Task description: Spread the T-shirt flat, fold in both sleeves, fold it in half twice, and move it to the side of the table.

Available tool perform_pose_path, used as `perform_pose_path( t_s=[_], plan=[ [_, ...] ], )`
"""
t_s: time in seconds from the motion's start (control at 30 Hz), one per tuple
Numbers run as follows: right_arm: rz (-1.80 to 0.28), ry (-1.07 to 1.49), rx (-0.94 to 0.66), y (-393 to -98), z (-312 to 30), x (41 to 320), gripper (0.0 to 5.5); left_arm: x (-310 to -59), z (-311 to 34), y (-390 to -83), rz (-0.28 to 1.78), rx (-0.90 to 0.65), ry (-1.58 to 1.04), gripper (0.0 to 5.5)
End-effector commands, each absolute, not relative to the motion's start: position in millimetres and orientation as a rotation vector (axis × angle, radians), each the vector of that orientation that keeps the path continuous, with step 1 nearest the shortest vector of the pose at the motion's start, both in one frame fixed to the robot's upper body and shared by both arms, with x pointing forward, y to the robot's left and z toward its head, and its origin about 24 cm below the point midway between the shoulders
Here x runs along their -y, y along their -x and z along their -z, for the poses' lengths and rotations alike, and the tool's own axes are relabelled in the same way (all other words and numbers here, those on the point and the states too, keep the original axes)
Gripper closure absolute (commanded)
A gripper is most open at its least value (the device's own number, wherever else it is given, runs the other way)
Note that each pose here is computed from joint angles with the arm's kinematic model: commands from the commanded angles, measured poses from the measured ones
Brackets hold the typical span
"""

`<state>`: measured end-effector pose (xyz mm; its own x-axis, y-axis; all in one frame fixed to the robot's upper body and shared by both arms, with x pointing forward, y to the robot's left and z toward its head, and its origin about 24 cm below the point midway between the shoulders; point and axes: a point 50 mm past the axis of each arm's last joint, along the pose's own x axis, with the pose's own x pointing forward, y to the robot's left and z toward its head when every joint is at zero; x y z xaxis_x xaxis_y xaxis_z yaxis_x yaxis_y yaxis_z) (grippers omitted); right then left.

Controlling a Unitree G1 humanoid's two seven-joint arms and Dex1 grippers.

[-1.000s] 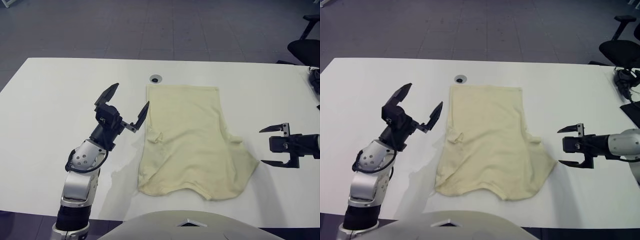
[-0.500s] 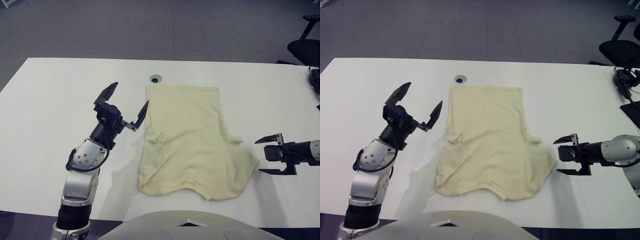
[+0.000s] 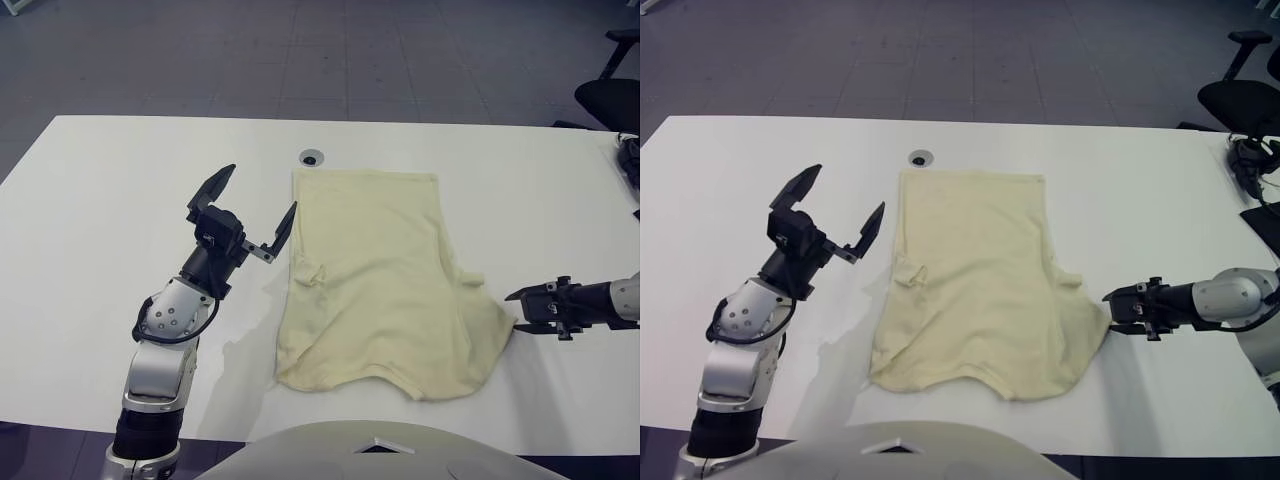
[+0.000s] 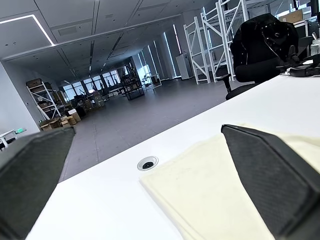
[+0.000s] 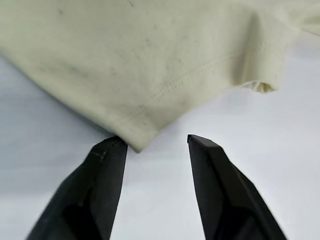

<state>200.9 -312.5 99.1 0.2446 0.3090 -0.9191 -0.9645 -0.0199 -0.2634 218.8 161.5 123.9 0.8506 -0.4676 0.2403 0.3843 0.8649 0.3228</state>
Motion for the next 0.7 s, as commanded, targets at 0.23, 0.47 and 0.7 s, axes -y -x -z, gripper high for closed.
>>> perform_pose_path(
  t_s=[0.23,0.47,0.7],
  plan=[
    [-1.196,1.152,-0.754,-200.7,-102.4,312.7,5.04,-164.7,-125.1,-219.6,0.447,0.32,-0.288,0.1],
    [-1.195,1.156,-0.756,-200.1,-102.7,313.1,5.49,-166.0,-124.0,-221.1,0.448,0.314,-0.289,0.1],
    [-1.198,1.154,-0.765,-197.8,-102.6,314.2,5.49,-165.9,-123.8,-221.6,0.452,0.31,-0.29,0.1]
  ],
)
